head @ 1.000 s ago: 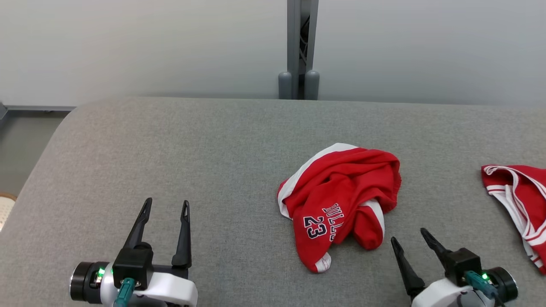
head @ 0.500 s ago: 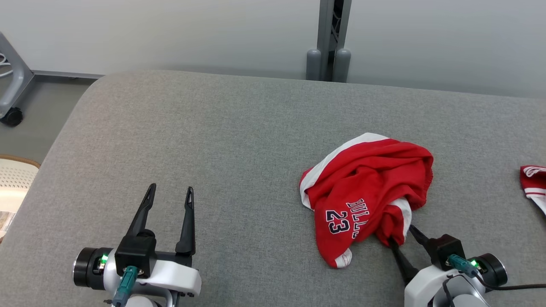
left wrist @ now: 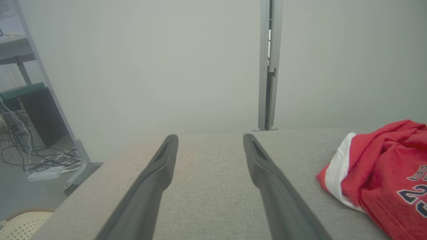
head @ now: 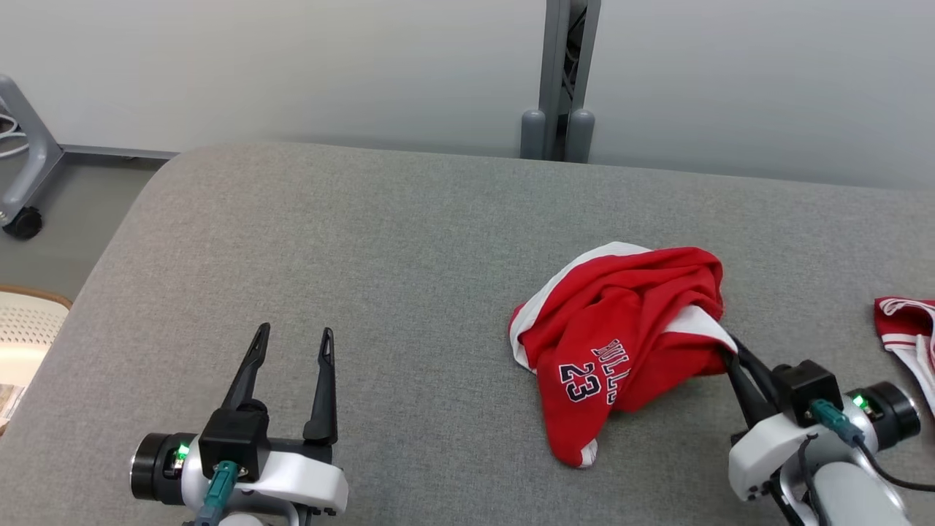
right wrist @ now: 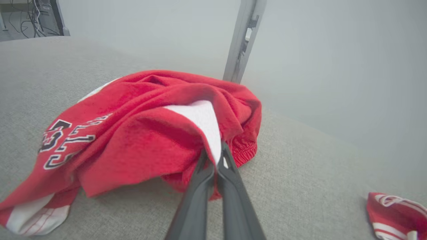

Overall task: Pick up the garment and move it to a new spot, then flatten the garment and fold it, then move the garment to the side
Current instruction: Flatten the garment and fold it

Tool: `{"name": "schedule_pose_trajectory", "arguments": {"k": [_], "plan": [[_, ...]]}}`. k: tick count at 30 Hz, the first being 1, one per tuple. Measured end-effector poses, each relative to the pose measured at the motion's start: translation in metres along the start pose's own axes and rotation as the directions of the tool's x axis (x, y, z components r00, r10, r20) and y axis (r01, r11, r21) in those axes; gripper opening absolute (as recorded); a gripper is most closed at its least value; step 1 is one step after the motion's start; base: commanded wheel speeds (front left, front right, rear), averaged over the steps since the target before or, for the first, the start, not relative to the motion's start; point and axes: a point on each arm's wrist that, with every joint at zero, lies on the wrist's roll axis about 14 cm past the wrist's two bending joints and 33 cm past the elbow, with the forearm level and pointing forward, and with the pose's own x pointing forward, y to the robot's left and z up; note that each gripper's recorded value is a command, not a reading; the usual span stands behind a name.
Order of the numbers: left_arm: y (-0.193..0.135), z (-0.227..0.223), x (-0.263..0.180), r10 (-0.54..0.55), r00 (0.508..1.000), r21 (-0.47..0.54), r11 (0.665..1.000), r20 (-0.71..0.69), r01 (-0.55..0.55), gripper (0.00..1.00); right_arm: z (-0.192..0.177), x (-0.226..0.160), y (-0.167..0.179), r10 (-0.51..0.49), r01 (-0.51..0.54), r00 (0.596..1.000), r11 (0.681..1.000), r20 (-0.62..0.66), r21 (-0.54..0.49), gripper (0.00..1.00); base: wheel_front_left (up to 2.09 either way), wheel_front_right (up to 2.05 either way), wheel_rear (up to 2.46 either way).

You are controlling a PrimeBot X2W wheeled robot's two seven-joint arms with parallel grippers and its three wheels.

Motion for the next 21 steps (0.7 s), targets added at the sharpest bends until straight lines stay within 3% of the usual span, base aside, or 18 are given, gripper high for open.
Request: {"name": "schedule_pose_trajectory", "arguments": {"k": [6,12,21], "plan": [[-0.010,0.005,-0.006,-0.024,1.000,-0.020,1.000,0.014,0.025,1.00,0.071,0.007,-0.026,-0.027,0.049,0.983,0.991,0.181,-0.121,0.00,0.00,0.00,0.00],[-0.014,0.005,-0.013,-0.028,0.999,-0.033,0.999,0.015,0.029,1.00,0.134,0.012,-0.057,-0.038,0.122,0.949,0.960,0.312,-0.253,0.00,0.00,0.00,0.00],[-0.006,0.004,-0.020,0.000,1.000,-0.037,0.999,0.010,0.001,1.00,0.224,0.011,-0.115,-0.097,0.314,0.873,0.862,0.479,-0.399,0.00,0.00,0.00,0.00]]}}
